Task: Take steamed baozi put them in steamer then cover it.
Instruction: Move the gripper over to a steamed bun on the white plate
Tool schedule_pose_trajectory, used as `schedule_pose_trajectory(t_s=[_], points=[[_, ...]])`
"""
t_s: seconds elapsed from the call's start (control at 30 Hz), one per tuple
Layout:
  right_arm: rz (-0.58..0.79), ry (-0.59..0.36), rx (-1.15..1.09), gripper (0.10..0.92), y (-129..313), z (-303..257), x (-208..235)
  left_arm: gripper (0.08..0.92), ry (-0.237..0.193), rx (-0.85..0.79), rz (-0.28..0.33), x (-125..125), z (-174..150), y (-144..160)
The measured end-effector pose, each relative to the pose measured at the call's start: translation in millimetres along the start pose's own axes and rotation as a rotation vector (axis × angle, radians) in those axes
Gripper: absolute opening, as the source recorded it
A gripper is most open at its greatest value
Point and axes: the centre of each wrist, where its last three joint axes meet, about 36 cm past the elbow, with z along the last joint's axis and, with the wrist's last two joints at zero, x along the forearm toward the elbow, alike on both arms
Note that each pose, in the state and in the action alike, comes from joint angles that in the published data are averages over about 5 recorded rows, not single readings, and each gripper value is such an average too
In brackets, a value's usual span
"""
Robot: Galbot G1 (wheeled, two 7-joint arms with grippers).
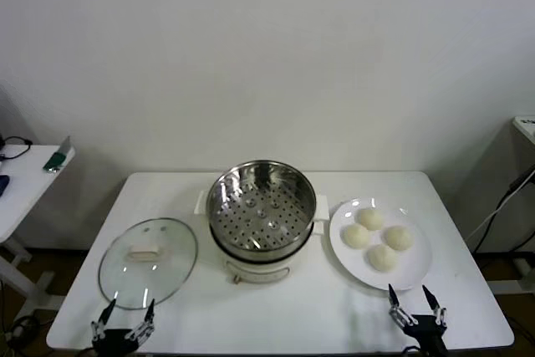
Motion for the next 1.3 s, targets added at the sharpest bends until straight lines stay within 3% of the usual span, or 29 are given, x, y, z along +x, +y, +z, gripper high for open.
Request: schedule_pose_trajectory(t_s=[0.23, 0.47, 0.73, 0.87, 1.1, 1.3], points=[[-0.073, -0.026, 0.16, 0.823, -24, -69, -82, 0.823, -0.015, 0.001, 0.014, -3, -2, -4], [-0.338, 0.012, 0.507, 0.823, -51, -163, -180, 0.823, -0.034, -0.008, 0.018, -6, -6, -2], [-0.751, 0.202, 0.934, 0.823, -66, -230, -254, 0.823, -0.034, -0.007, 0.02, -8, -5, -3], [-0.891, 0.329, 1.099, 0.823, -71, -266, -281, 0.823, -0.037, -0.007, 0.026, -9, -5, -5], [-0.96, 0.556, 1.254, 0.823, -73, -310, -311, 0.823, -0.044, -0.011, 0.032, -10, -6, -7], [-0.947, 0.7, 1.27, 0.823, -72, -311, -331, 0.823, -0.043, -0.014, 0.036, -9, -7, -9]])
